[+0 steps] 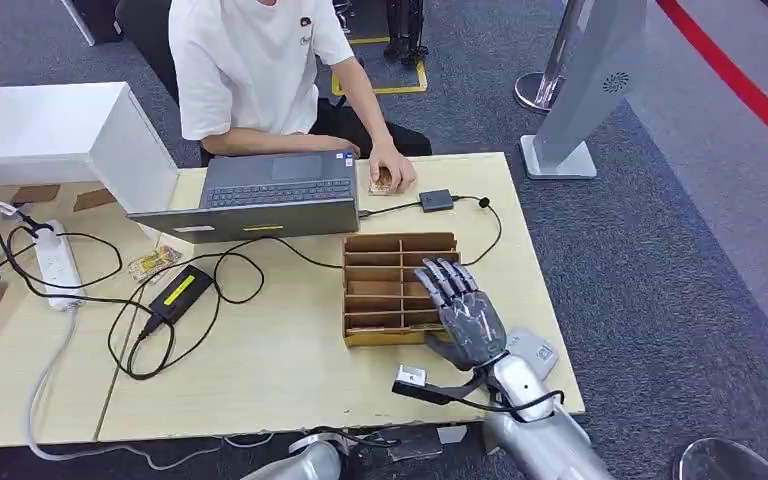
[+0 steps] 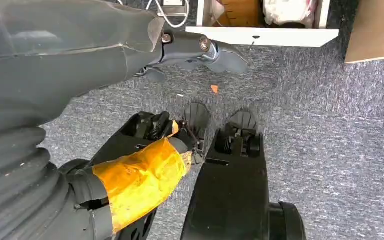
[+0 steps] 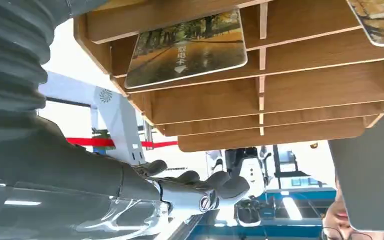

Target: Pass the card to the sensor for recognition and then transmit it.

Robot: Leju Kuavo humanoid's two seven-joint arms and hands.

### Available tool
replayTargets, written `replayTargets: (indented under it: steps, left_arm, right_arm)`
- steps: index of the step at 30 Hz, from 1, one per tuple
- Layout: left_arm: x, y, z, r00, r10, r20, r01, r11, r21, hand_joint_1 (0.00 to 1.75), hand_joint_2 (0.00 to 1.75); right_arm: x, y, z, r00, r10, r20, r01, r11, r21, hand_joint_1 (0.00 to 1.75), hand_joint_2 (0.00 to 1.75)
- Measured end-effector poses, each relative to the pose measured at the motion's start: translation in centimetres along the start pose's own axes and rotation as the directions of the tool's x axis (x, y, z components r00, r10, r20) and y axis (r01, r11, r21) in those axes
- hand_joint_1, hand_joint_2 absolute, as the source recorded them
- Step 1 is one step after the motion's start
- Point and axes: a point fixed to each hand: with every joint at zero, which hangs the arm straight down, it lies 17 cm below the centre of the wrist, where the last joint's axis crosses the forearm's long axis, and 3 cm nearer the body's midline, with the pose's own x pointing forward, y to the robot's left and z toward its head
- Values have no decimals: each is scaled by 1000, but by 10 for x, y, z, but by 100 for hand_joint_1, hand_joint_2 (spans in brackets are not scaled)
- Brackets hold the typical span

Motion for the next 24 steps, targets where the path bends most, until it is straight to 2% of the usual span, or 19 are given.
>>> replayTargets:
  steps: [24]
  left_arm:
    - [0,0,0,1000,1,0,-1,1000,-2,0,175]
  right_arm:
    - [-6,-3,0,1000,15,-3,-15,1000,-6,0,175]
